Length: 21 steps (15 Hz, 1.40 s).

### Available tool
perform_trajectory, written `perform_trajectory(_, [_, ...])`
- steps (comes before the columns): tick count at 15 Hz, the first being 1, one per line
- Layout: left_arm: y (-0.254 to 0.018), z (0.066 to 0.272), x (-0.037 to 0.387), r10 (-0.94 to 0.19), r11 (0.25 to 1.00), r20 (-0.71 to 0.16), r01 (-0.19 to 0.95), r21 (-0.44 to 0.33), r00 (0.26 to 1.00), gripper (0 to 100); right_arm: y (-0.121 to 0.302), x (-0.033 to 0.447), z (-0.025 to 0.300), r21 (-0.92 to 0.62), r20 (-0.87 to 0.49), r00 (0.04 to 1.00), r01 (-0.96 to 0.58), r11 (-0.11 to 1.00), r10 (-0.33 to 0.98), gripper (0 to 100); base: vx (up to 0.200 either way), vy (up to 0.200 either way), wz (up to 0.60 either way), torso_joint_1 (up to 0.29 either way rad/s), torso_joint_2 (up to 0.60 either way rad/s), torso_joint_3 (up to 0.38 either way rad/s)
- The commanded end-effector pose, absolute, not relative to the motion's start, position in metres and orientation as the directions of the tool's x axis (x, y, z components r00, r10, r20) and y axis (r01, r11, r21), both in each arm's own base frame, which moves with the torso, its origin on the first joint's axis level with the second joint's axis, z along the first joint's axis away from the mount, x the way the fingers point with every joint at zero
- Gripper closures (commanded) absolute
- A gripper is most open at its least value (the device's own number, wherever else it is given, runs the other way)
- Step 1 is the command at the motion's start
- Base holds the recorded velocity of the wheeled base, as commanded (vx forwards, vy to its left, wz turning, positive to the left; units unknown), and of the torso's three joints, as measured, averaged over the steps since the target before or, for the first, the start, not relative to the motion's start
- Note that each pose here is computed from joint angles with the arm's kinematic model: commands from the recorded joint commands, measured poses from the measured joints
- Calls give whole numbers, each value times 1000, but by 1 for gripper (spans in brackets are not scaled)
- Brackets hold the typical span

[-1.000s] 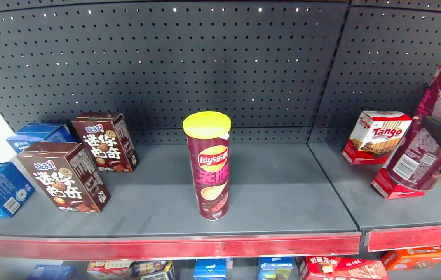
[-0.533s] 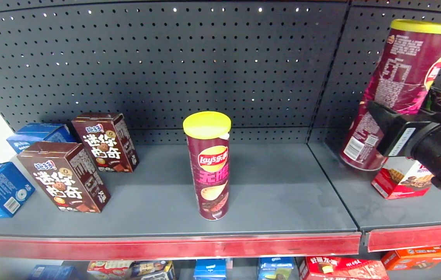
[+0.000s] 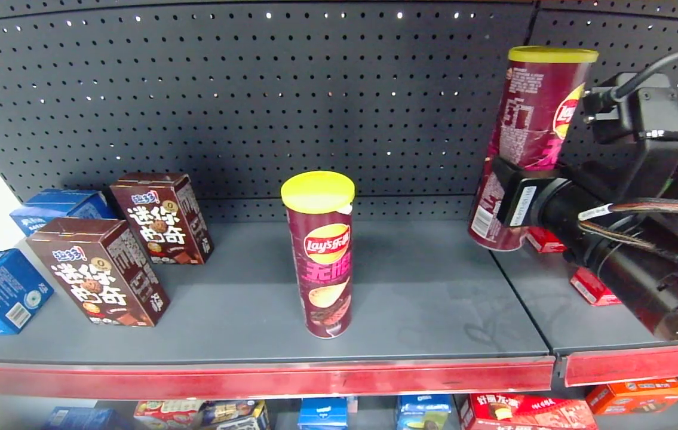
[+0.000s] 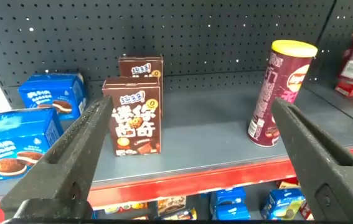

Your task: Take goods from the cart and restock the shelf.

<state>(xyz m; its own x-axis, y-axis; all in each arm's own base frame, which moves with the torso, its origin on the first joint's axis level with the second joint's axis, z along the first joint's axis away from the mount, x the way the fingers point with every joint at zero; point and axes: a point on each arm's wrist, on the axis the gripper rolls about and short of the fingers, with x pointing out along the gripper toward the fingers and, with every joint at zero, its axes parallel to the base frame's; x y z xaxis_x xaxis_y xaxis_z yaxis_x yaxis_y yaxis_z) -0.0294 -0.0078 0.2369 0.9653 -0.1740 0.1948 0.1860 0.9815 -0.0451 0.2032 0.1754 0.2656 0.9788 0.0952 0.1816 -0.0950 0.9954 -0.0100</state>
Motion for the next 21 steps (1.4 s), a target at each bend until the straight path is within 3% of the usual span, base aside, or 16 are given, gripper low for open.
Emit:
perform_trajectory(1, [-8,237,-26,-174,981,182,185,-49,968,0,195,221,259,-48,157,982,-101,994,107,100,0,0,0,0,0,0])
perform_trajectory(9, [-6,240,-7,-182,979,110,190,-69,977,0,195,269,256,-141,97,966,-225,964,240,100,0,0,0,0,0,0])
perform_trajectory(14, [-6,238,-1,-171,981,82,178,-82,982,0,218,299,238,-75,70,960,-266,961,271,100,0,0,0,0,0,0])
perform_trajectory(21, [-4,236,6,-129,986,51,133,-96,990,0,238,296,233,-42,63,929,-362,931,364,100,0,0,0,0,0,0])
